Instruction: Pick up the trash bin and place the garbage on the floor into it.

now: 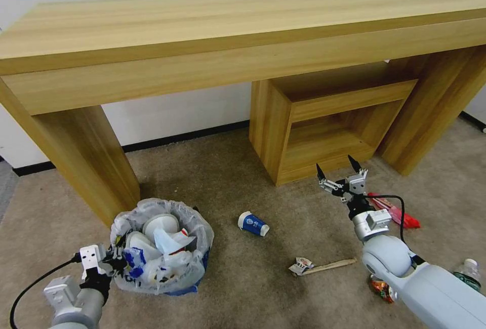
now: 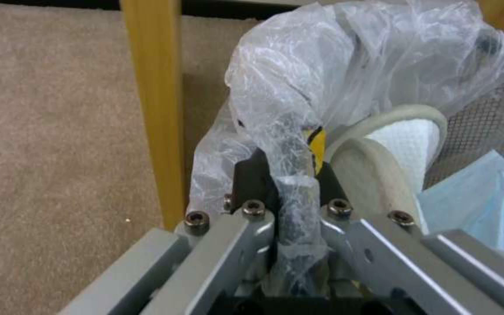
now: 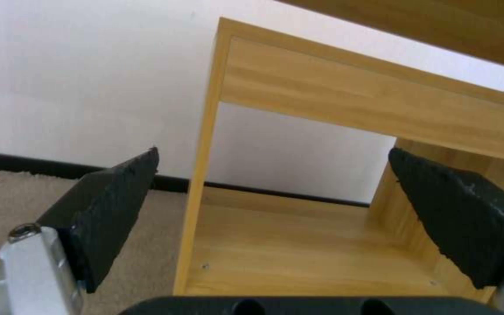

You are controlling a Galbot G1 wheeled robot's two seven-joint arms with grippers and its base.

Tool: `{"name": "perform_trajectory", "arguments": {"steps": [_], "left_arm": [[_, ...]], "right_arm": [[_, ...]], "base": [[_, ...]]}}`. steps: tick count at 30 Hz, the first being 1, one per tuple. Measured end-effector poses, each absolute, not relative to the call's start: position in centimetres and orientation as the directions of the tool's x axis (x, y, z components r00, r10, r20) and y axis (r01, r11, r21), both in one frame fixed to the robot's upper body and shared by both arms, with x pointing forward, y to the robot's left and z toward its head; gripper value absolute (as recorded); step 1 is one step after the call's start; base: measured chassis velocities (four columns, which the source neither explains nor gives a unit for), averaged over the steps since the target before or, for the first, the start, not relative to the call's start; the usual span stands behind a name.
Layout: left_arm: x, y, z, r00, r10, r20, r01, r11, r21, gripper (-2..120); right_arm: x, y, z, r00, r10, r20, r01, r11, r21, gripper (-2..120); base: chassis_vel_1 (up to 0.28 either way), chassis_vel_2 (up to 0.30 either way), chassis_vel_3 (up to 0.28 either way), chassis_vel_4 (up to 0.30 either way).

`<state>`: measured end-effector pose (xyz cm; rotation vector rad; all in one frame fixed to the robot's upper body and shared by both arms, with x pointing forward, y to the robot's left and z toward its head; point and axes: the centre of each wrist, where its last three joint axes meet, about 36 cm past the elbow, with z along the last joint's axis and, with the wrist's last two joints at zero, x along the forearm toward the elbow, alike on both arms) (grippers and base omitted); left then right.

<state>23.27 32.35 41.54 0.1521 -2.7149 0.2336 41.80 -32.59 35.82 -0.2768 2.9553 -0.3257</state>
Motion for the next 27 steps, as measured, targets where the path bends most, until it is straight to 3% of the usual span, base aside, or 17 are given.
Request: {"name": "perform_trajectory", "arguments": {"steps": [13,17,23,27], "left_arm": [[23.0,32.0,42.5,-0.908,-0.028,0.419,-0.094,0.986,-0.138,3],[23.6,32.4,42.1,-0.906,-0.029,0.422,-0.093,0.987,-0.132,3],[25.3,32.9,41.3,-0.907,-0.01,0.422,-0.073,0.988,-0.134,3],[25.5,33.1,41.1,-0.906,-0.01,0.423,-0.074,0.988,-0.135,3]], "right_arm": [[41.4,-33.7,34.1,-0.955,-0.284,-0.083,-0.255,0.933,-0.255,100],[40.9,-34.3,32.2,-0.95,-0.312,-0.01,-0.298,0.915,-0.273,100],[39.1,-37.5,28.2,-0.916,-0.345,0.207,-0.397,0.858,-0.326,100],[39.1,-38.2,26.7,-0.883,-0.388,0.263,-0.461,0.823,-0.333,100]], "base": [[0.0,0.0,0.0,0.0],[0.0,0.0,0.0,0.0],[0.0,0.0,0.0,0.0],[0.0,0.0,0.0,0.0]]}}
